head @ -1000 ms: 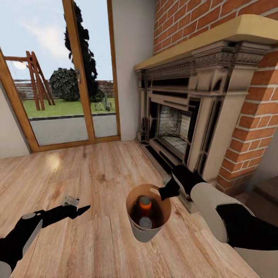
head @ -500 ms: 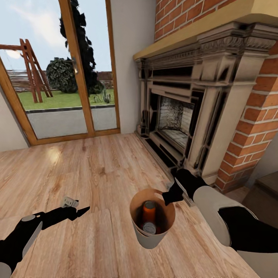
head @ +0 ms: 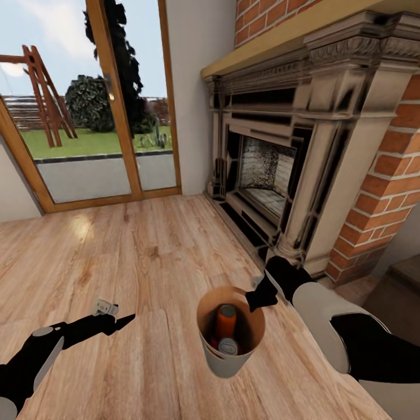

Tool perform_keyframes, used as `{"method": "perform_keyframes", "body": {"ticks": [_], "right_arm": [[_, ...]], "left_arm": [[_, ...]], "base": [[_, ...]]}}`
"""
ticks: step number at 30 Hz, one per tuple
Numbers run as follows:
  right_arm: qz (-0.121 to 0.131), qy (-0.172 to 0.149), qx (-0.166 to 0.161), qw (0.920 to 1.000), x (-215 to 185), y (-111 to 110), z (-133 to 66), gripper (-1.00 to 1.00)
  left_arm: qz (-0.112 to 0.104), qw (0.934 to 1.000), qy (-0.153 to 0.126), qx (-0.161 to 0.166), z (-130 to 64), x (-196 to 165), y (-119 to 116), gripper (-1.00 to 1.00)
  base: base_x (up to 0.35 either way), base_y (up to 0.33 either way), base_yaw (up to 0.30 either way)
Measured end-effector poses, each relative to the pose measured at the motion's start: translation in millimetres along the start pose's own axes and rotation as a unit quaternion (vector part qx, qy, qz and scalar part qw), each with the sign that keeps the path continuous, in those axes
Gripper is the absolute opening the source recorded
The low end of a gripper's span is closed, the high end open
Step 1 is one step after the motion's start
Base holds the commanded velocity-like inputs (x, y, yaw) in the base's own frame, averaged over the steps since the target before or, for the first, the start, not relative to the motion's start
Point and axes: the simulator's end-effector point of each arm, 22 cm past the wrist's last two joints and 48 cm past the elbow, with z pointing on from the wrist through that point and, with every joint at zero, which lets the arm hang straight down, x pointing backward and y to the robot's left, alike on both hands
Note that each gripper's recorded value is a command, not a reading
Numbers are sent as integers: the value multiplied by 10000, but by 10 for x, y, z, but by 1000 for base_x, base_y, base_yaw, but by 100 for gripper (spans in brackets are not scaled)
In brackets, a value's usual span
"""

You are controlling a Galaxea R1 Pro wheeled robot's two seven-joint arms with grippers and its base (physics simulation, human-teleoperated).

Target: Put the three can of soda from the living room inside the tash can in the kitchen.

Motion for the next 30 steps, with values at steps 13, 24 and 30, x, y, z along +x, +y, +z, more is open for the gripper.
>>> {"method": "perform_keyframes", "body": {"ticks": [13,24,30], "right_arm": [[111,272,-108,9995,129,-60,335,-100],[172,394,-136,9990,211,-109,473,-100],[162,516,-99,9985,271,-168,615,-100]], "left_arm": [[-22,9999,146,19,121,253,44,100],[-64,9998,191,11,157,428,78,100],[-143,9994,323,11,203,594,100,100]], "base": [[0,0,0],[0,0,0],[0,0,0]]}}
